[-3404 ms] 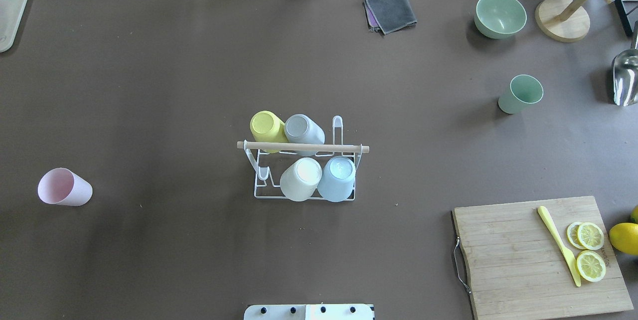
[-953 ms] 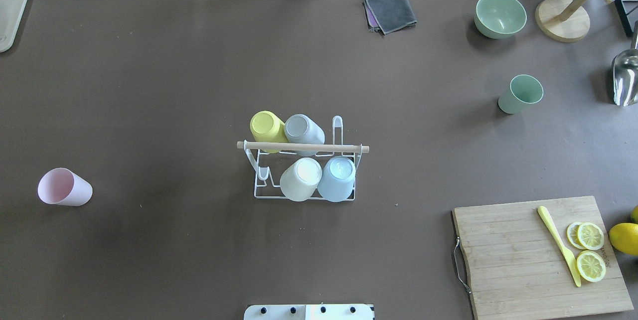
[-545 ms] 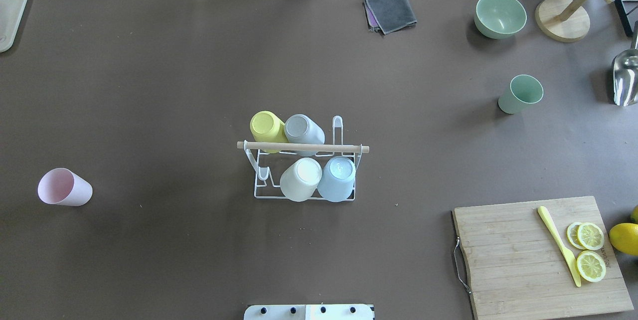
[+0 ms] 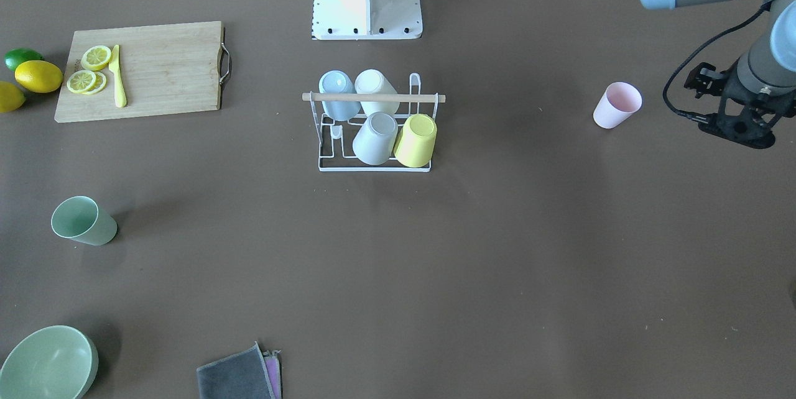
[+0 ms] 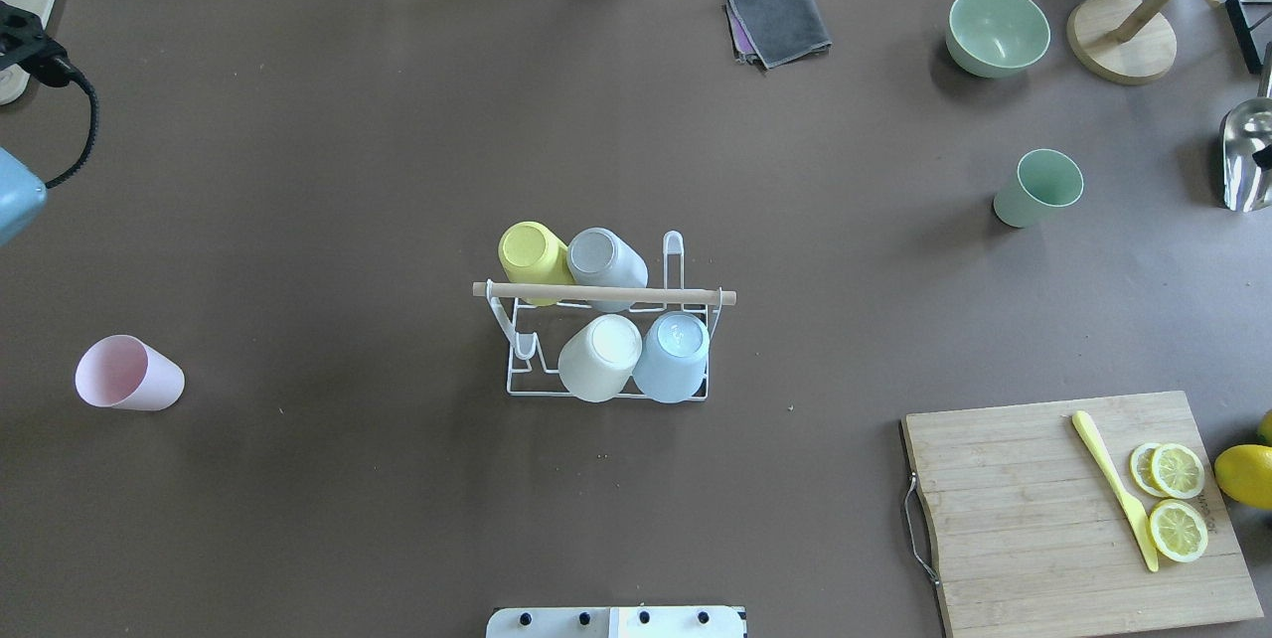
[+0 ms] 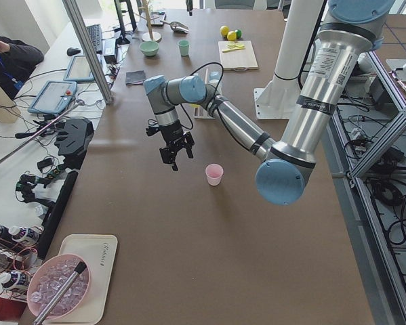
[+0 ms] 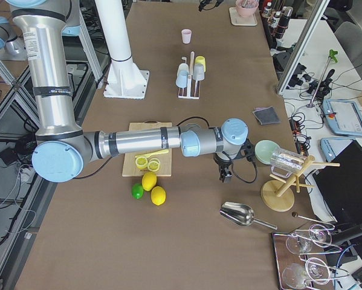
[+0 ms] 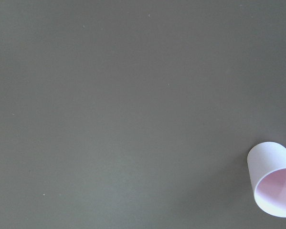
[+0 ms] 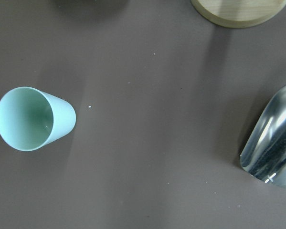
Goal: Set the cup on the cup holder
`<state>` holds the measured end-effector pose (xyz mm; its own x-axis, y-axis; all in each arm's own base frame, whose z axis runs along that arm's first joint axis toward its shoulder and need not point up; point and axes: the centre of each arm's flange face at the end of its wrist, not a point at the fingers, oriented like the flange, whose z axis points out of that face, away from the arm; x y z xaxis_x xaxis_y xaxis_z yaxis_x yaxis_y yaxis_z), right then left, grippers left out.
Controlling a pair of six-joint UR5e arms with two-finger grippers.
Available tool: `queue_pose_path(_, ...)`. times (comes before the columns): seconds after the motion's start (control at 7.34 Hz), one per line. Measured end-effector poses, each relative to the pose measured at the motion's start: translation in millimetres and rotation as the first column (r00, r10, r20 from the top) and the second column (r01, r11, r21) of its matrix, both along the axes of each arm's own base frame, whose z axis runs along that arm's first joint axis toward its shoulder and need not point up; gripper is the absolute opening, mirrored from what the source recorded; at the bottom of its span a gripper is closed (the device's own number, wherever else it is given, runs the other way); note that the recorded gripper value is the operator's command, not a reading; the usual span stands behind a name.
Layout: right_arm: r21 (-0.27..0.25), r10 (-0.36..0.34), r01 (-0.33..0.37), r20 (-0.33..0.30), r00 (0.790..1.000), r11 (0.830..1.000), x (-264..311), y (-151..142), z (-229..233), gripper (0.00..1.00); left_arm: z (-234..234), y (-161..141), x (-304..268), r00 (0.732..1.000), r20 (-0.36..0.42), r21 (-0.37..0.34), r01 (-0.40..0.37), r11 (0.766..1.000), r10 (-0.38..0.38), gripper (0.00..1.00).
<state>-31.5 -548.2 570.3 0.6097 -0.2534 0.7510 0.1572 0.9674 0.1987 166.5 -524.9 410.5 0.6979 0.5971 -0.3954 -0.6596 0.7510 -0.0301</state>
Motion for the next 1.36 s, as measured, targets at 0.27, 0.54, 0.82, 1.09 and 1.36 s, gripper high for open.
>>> queue_pose_path(0.27, -0.006, -0.005, 0.004, -0.009, 1.000, 1.000, -38.3, -5.6, -30.8, 1.00, -37.6, 3.7, 37.8, 0.965, 0.078, 0.092, -0.255, 0.962, 0.249, 0.98)
queue_pose_path(0.54, 0.004, -0.025, 0.025, -0.026, 0.999, 1.000, -80.6, -17.3, -59.3, 1.00, -55.0, 10.9, 68.3, 0.889, 0.156, 0.164, -0.453, 0.876, 0.430, 0.98)
queue_pose_path(0.82, 0.035, -0.060, 0.062, -0.053, 0.997, 0.997, -125.5, -28.0, -84.4, 0.99, -68.5, 22.8, 105.7, 0.812, 0.254, 0.193, -0.575, 0.795, 0.525, 0.98)
queue_pose_path(1.09, 0.062, -0.094, 0.098, -0.076, 0.993, 0.993, -161.6, -33.9, -99.6, 0.94, -60.6, 51.6, 151.6, 0.728, 0.313, 0.149, -0.672, 0.725, 0.611, 0.98)
queue_pose_path(1.36, 0.084, -0.118, 0.126, -0.092, 0.989, 0.988, -185.3, -33.7, -109.3, 0.90, -41.7, 88.5, 197.6, 0.654, 0.334, 0.101, -0.741, 0.664, 0.679, 0.98)
